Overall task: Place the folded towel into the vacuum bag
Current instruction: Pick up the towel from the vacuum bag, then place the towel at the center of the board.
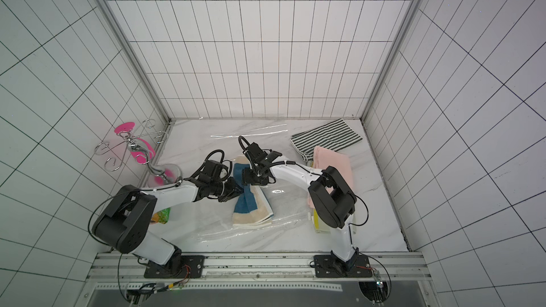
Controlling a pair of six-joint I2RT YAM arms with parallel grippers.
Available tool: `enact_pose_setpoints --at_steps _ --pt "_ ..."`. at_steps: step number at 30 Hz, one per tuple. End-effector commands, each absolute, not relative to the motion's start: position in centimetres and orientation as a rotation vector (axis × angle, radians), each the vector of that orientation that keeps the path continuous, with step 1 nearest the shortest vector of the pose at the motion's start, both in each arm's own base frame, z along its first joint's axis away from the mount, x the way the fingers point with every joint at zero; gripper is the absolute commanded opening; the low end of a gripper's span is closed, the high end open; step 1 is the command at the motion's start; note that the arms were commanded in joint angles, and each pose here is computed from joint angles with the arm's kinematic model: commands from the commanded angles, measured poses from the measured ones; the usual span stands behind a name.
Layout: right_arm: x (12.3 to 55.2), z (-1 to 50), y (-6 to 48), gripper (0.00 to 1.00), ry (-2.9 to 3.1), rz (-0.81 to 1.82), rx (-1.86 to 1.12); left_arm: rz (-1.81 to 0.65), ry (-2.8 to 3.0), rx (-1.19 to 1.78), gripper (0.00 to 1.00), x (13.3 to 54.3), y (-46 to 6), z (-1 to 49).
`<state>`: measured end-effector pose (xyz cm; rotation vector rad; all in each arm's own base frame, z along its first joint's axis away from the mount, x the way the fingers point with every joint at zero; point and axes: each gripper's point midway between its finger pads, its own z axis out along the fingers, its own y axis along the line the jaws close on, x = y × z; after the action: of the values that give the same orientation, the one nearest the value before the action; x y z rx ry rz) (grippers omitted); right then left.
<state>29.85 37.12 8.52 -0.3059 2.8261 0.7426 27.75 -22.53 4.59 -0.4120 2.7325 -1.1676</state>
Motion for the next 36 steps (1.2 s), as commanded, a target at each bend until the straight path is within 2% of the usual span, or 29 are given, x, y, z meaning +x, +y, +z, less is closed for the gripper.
enact_pose_setpoints --at_steps 1,5,8,10,13,16,21,24,28,32,36 --pt "29.1 5.5 38.0 0.64 2.883 0.846 -0.296 -1.335 2.646 -0.356 0.14 28.6 -24.3 6.2" --pt "28.9 2.5 36.8 0.57 2.936 0.732 -0.253 -1.413 2.613 -0.358 0.14 28.7 -24.9 6.5" --pt "29.4 1.7 35.7 0.42 2.931 0.646 -0.241 -1.439 2.588 -0.336 0.16 28.7 -25.1 7.3" --pt "29.9 1.9 35.2 0.27 2.917 0.608 -0.268 -1.461 2.564 -0.294 0.20 28.6 -25.2 8.4" --pt "30.8 3.5 34.6 0.10 2.884 0.577 -0.327 -1.453 2.552 -0.239 0.33 28.4 -25.2 10.2" --pt "32.1 7.3 32.9 0.00 2.802 0.511 -0.381 -1.406 2.570 -0.237 0.47 28.2 -24.2 12.0" --pt "33.2 13.9 25.5 0.00 2.748 0.299 -0.341 -1.067 2.607 -0.221 0.57 28.5 -20.0 15.3" --pt "33.0 16.9 19.5 0.00 2.730 0.170 -0.200 -0.887 2.663 -0.160 0.57 28.6 -18.5 16.0" --pt "32.9 19.6 9.5 0.00 2.699 -0.034 0.115 -0.830 2.760 -0.081 0.57 28.0 -19.1 14.7" --pt "32.7 18.4 0.2 0.00 2.693 -0.156 0.500 -0.790 2.808 0.040 0.57 26.6 -21.2 13.5" --pt "33.3 12.7 -4.1 0.02 2.737 -0.171 0.751 -0.723 2.847 0.245 0.57 24.2 -23.5 12.5"
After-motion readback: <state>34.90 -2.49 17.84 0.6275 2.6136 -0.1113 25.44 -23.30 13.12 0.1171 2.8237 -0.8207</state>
